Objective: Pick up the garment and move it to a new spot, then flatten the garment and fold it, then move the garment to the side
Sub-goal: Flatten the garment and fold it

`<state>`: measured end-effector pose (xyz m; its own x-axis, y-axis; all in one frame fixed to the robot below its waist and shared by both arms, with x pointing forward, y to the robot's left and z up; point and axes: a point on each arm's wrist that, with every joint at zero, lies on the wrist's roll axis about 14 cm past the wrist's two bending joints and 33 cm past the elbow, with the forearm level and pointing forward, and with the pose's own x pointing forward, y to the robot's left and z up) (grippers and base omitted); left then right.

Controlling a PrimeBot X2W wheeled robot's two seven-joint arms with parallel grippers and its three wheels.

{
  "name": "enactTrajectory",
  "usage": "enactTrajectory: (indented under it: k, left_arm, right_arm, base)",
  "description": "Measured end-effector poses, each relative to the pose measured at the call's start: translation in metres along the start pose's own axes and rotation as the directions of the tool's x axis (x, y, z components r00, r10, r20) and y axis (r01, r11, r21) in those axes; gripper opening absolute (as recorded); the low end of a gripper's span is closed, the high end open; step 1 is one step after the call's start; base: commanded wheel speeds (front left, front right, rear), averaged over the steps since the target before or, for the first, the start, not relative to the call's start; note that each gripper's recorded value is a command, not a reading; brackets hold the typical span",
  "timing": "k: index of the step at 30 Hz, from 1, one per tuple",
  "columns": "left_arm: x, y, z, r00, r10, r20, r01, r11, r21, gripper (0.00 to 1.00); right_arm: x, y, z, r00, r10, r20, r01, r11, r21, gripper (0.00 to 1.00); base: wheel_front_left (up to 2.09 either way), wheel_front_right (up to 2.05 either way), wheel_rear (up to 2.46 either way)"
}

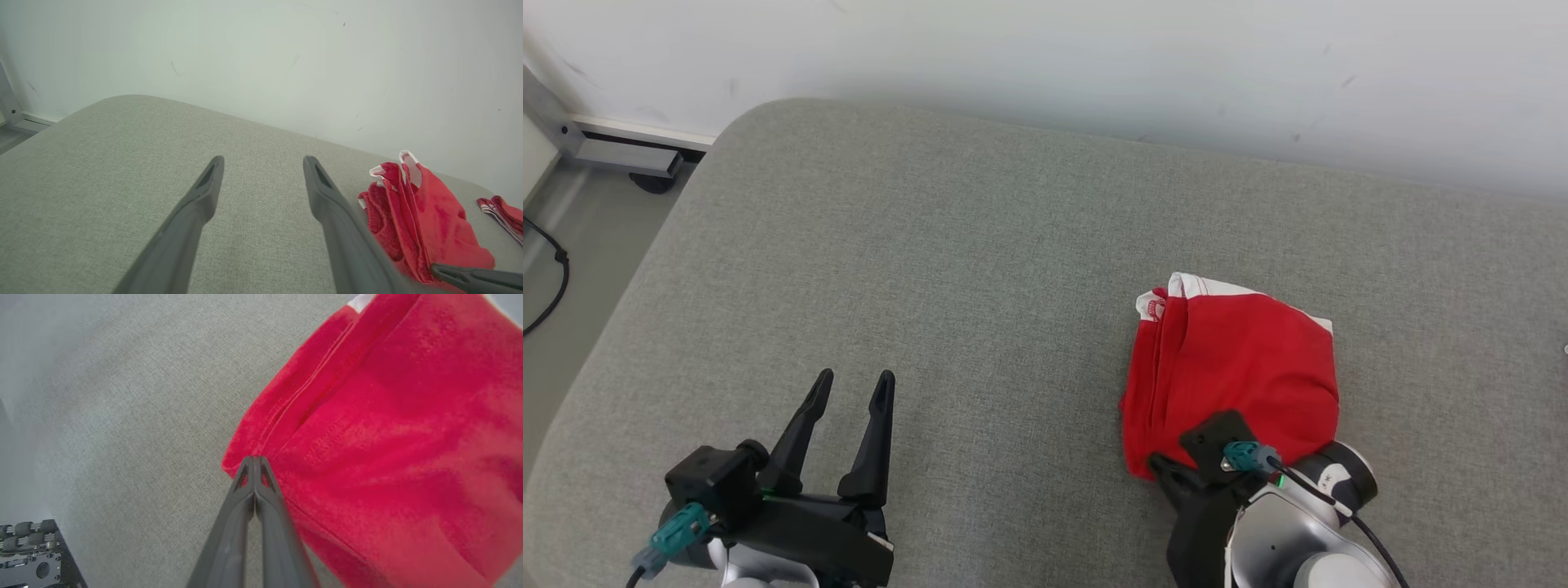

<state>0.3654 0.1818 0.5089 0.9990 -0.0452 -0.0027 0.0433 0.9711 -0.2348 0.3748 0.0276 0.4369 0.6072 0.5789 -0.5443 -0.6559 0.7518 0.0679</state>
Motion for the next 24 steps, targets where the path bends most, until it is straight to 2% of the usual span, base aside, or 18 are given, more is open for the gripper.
enactTrajectory:
  k: [5,6,8,9,12,16,21,24]
  left_arm:
    - [0.001,0.0,0.0,1.0,-0.001,-0.001,0.001,1.0,0.0,1.0]
    - [0.002,0.0,0.0,1.0,-0.002,-0.001,0.002,1.0,0.002,1.0]
    - [0.002,0.0,0.0,1.0,-0.001,-0.001,0.001,1.0,0.003,1.0]
    - [0.003,-0.001,0.0,1.0,-0.002,-0.001,0.002,1.0,0.003,1.0]
    - [0.004,-0.002,0.001,1.0,-0.007,0.002,0.007,1.0,0.005,1.0]
    - [0.005,-0.005,0.001,1.0,-0.016,0.004,0.016,1.0,0.005,1.0]
    - [0.008,-0.006,0.0,1.0,-0.025,0.001,0.025,1.0,0.008,1.0]
    - [0.009,-0.007,-0.001,1.0,-0.029,-0.003,0.029,1.0,0.008,1.0]
  right_arm:
    - [-0.002,0.009,0.023,0.997,0.038,0.07,-0.038,0.999,0.005,0.0]
    - [-0.003,0.009,0.028,0.996,0.04,0.082,-0.041,0.999,0.006,0.16]
    - [-0.008,0.006,0.041,0.992,0.035,0.117,-0.036,0.999,0.004,0.69]
    - [-0.01,0.002,0.047,0.991,0.025,0.13,-0.026,1.0,0.009,1.0]
    - [-0.022,-0.017,0.064,0.986,-0.031,0.162,0.028,0.999,0.025,1.0]
    - [-0.041,-0.053,0.069,0.978,-0.156,0.14,0.151,0.987,0.049,1.0]
    - [-0.065,-0.096,0.052,0.956,-0.291,0.05,0.283,0.952,0.119,1.0]
    - [-0.076,-0.115,0.03,0.944,-0.328,-0.042,0.33,0.927,0.179,1.0]
  base:
    - [0.0,0.0,0.0]
    - [0.0,0.0,0.0]
    - [0.0,0.0,0.0]
    - [0.0,0.0,0.0]
    - [0.0,0.0,0.0]
    - [0.0,0.0,0.0]
    - [0.0,0.0,0.0]
    - [0.0,0.0,0.0]
